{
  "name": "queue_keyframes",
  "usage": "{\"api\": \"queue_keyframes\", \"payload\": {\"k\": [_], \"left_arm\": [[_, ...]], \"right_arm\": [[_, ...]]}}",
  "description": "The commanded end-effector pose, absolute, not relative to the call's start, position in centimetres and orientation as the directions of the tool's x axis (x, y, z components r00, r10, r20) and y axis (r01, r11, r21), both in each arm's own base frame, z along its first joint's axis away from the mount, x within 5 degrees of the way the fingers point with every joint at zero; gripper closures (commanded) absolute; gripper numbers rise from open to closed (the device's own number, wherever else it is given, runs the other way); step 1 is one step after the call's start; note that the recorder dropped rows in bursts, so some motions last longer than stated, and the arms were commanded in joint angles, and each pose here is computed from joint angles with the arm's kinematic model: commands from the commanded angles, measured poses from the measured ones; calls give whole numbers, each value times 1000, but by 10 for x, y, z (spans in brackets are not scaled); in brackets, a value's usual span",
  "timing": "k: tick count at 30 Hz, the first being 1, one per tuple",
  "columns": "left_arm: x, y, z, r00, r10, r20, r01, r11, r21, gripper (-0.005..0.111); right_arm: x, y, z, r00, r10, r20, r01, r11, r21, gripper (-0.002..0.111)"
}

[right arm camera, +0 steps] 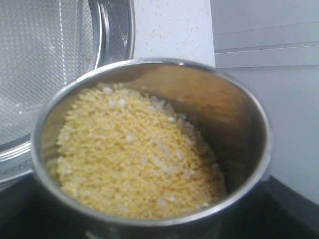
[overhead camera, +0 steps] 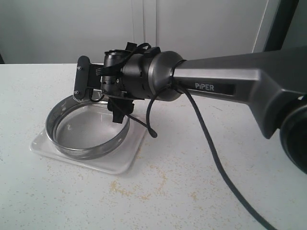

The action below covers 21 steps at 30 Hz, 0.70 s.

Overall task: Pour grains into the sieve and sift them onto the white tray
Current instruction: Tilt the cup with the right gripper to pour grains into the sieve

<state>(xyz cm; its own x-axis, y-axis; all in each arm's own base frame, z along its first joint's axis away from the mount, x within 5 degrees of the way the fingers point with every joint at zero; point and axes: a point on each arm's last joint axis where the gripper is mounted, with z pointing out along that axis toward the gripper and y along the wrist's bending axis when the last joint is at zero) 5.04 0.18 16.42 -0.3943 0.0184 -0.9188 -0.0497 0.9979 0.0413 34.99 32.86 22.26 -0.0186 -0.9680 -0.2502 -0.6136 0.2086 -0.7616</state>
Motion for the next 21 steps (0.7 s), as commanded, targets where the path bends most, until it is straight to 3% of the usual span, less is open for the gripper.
{"api": "queue_keyframes", "payload": {"k": [1, 21], "left_arm": [[50, 2, 163, -394, 20, -919, -52, 998, 44, 107], [50, 2, 163, -394, 20, -919, -52, 998, 44, 107]], "right_arm": [[349, 334, 232, 49, -975, -219, -570, 153, -807, 108], [360, 345, 204, 50, -975, -215, -558, 151, -816, 108]]}}
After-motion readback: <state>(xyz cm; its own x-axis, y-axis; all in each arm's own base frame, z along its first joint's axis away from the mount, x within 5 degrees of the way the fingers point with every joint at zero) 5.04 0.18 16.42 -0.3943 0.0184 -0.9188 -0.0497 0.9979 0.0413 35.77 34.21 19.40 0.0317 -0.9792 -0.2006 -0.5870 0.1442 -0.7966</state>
